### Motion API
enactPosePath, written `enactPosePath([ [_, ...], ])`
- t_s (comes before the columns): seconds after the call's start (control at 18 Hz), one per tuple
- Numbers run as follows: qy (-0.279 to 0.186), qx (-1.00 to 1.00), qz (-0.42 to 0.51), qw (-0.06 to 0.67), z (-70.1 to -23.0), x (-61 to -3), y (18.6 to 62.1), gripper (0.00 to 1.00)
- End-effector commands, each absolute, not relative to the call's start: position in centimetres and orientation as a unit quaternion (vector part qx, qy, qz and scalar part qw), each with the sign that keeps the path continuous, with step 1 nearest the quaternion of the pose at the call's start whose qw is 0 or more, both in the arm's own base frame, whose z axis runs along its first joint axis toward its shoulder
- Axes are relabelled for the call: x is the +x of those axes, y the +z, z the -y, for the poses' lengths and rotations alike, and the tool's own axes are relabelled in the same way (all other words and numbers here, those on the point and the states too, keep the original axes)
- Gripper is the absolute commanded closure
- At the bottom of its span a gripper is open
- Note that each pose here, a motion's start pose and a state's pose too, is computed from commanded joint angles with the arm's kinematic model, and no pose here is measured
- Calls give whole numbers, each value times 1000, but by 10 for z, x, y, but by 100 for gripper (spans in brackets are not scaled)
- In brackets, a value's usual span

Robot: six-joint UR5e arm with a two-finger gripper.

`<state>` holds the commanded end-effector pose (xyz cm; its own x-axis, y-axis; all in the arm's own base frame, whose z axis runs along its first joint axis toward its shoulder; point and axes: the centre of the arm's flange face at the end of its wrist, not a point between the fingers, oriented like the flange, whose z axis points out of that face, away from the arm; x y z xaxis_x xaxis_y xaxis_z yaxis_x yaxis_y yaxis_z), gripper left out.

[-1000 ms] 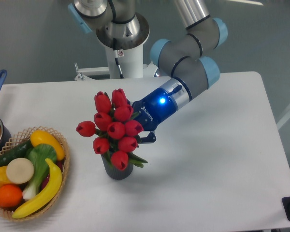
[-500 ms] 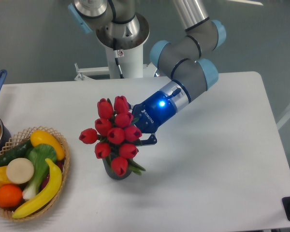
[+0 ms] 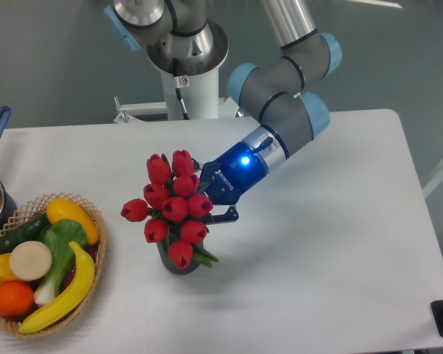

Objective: Insert the flowers into the vase
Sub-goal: 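Open the gripper to release the tulip stems in the vase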

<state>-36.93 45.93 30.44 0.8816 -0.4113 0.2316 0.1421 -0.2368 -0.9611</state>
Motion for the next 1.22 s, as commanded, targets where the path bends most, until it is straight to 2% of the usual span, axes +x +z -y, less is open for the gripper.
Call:
enactPosePath([
  [0.22,-224,-757,-93,607,-456,-364,287,74],
  [0.72,-225,-759,-90,604,-451,-361,278,72],
  [0.89,-224,-759,-90,604,-449,-362,277,69],
  [1.0,-222,-759,-90,605,-448,-363,277,61],
  [1.22,-218,-758,-93,607,-447,-364,277,52],
])
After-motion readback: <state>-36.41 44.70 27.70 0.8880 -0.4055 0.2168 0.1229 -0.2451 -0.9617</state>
